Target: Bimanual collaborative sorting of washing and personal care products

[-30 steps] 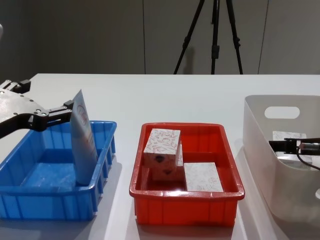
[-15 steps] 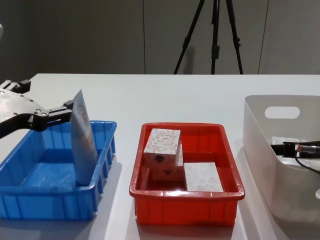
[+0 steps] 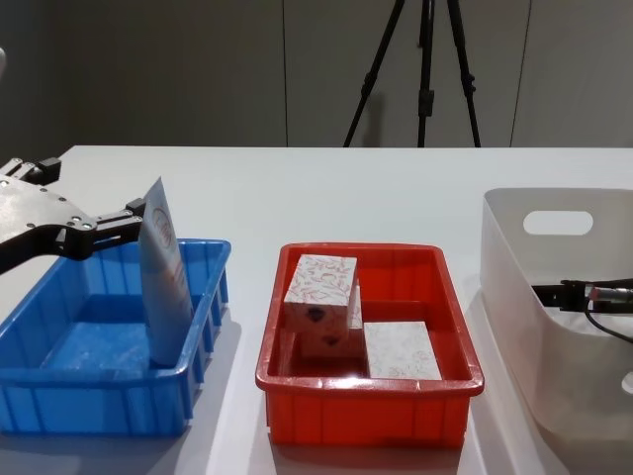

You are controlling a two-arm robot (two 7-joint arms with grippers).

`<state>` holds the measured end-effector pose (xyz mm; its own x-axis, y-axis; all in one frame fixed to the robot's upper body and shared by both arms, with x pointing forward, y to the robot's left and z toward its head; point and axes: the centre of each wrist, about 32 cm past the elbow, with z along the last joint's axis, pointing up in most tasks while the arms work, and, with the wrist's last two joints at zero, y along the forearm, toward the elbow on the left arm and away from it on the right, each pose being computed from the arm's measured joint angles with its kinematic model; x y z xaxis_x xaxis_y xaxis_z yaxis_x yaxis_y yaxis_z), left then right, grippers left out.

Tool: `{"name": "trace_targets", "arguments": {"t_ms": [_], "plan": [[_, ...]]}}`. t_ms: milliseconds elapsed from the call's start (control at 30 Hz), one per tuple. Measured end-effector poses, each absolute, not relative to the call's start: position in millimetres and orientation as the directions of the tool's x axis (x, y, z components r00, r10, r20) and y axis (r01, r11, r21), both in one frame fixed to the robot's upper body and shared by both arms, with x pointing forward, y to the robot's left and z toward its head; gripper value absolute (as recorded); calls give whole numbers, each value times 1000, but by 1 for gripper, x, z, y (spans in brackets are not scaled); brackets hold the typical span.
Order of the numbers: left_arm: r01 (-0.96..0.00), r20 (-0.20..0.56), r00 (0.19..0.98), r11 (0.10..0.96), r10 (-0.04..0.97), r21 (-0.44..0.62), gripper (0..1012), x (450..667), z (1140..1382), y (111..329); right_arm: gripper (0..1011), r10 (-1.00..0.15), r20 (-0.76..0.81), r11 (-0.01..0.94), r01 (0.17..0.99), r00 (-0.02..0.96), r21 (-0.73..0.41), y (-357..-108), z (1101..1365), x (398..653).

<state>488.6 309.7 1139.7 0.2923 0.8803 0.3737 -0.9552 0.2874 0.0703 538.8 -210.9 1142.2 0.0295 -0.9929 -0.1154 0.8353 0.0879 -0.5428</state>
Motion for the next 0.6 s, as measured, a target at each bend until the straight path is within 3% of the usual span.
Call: {"name": "trace_targets", "arguments": {"t_ms": [600], "plan": [[-955,374,292,287,880,70,1002,489,1140,310,1001,-993,-116,91,836,32,-541,-211,1142,539]]}}
